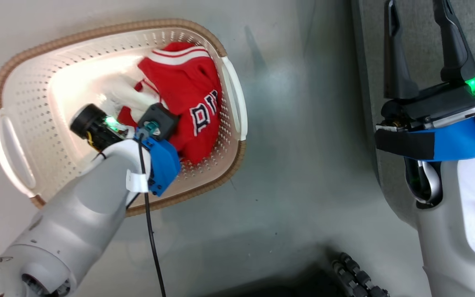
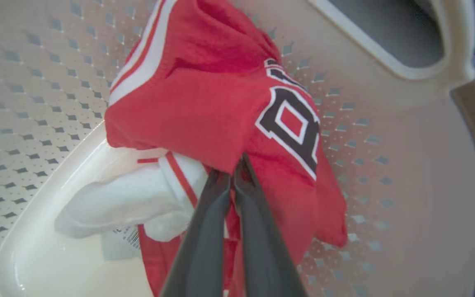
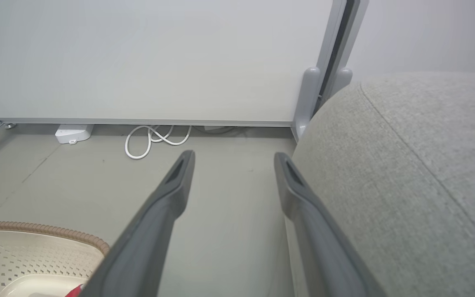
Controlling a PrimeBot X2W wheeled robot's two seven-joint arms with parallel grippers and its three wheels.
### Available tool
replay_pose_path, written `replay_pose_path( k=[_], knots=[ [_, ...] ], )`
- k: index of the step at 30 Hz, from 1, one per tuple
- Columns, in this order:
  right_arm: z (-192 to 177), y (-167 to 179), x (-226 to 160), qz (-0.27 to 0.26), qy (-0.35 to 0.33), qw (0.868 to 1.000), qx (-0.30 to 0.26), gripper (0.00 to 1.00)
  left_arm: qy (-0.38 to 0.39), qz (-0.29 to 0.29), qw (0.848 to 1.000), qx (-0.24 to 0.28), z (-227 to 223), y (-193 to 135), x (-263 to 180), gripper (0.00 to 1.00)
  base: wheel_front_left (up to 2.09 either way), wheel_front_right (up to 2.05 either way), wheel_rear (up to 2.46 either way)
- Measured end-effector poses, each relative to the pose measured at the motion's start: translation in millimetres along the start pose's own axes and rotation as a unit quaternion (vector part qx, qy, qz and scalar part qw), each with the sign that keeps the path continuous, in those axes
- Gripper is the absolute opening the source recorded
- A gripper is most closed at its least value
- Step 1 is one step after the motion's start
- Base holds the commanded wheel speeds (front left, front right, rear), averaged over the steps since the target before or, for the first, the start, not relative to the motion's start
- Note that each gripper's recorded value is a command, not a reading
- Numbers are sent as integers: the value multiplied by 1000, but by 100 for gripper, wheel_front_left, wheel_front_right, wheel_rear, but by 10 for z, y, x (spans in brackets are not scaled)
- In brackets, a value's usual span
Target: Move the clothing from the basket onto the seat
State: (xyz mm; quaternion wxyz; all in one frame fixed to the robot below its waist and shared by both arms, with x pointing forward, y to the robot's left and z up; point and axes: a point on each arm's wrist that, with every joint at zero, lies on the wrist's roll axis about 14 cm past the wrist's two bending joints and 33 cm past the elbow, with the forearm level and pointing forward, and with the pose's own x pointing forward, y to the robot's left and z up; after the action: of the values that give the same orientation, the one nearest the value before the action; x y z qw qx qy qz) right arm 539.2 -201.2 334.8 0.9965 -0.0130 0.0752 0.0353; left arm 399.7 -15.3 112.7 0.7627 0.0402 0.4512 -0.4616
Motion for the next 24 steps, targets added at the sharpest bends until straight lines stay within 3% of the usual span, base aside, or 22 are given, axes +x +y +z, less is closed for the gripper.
replay_pose_path(
  k=[13, 24],
  knots=[
    [445, 23, -135, 8, -33, 999, -3, 100, -106, -6, 994, 34, 728, -397, -497, 0, 0, 0, 0],
    [861, 111, -372, 19, -63, 998, -3, 100, -243, 45, 968, 46, 1523, -510, -1252, 0, 0, 0, 0]
  ],
)
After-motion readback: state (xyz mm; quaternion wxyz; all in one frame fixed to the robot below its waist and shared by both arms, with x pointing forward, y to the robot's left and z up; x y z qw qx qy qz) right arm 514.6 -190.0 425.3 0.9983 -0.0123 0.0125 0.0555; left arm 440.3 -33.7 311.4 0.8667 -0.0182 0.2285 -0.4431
